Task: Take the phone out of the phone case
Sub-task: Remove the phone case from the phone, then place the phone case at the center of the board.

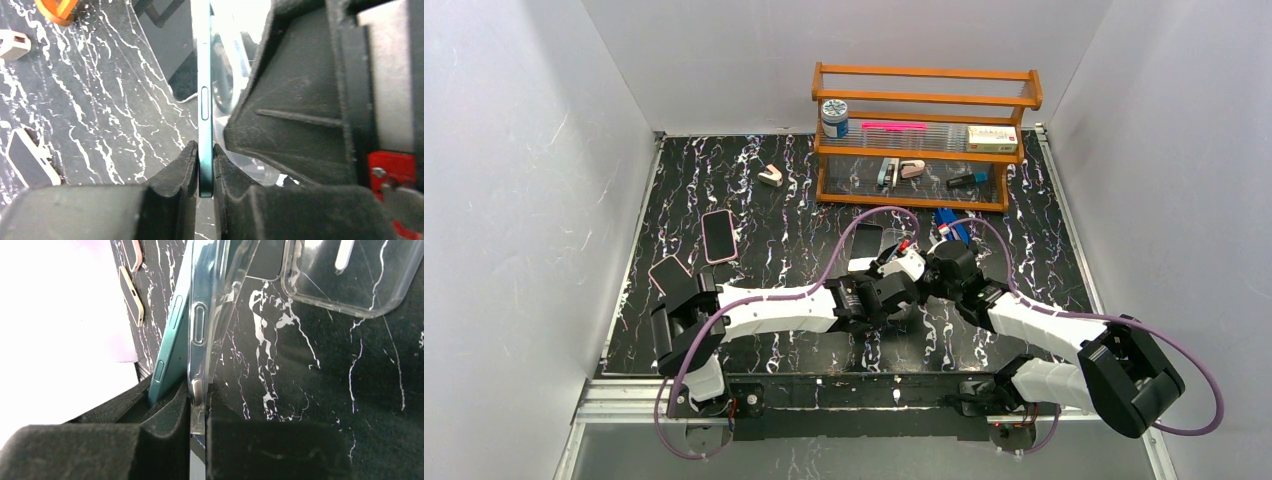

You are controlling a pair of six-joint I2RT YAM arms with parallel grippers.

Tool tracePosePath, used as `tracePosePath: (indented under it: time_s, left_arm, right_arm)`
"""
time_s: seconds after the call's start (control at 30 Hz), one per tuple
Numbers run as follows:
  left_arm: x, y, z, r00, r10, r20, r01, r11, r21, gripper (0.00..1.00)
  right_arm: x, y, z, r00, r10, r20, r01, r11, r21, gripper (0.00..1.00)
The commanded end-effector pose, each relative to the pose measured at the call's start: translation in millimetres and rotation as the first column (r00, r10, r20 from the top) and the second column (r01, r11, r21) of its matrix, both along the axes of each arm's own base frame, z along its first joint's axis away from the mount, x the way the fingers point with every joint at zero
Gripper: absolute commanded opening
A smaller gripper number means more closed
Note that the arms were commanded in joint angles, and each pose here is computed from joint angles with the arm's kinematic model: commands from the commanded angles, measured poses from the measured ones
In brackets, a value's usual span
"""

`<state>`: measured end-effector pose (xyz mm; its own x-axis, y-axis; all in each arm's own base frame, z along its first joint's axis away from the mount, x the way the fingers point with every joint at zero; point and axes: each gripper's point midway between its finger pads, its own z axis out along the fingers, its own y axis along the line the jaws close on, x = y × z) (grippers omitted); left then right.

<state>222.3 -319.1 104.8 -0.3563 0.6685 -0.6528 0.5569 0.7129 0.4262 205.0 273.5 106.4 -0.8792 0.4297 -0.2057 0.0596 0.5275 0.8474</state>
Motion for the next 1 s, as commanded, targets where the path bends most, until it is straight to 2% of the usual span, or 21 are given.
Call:
tracePosePath:
  time_s: [0.0,0.03,0.27,0.47,0.6,0.77,0.97]
  left_arm:
    - [4,5,11,0.997,0.035,0.066,-0.037,0.999,0.026,0.03]
    - [1,4,14,0.997,0.030,0.070,-0.032,0.999,0.019,0.00]
    - [-26,3,31,0.996,0.015,0.088,-0.013,0.999,-0.032,0.00]
    - [-45,21,40,0.997,0.050,0.053,-0.045,0.996,-0.082,0.00]
    - [-49,44,43,0.994,0.102,0.035,-0.100,0.994,-0.052,0.00]
    - [-57,78,38,0.981,0.193,0.010,-0.193,0.981,0.004,0.00]
    - [-65,91,17,0.978,0.209,-0.030,-0.207,0.977,0.058,0.00]
  right_arm:
    - [3,13,42,0.998,0.004,0.067,-0.013,0.991,0.131,0.01]
    - [6,11,41,0.998,-0.017,0.062,0.009,0.992,0.124,0.01]
    - [28,-3,29,0.987,-0.145,0.074,0.141,0.988,0.056,0.01]
    - [44,-15,27,0.980,-0.163,0.114,0.166,0.986,-0.015,0.01]
    - [50,-29,22,0.979,-0.164,0.119,0.172,0.984,-0.054,0.01]
    - [39,-54,7,0.984,-0.148,0.103,0.160,0.979,-0.123,0.01]
    - [-4,-64,-12,0.999,-0.028,0.016,0.031,0.985,-0.171,0.01]
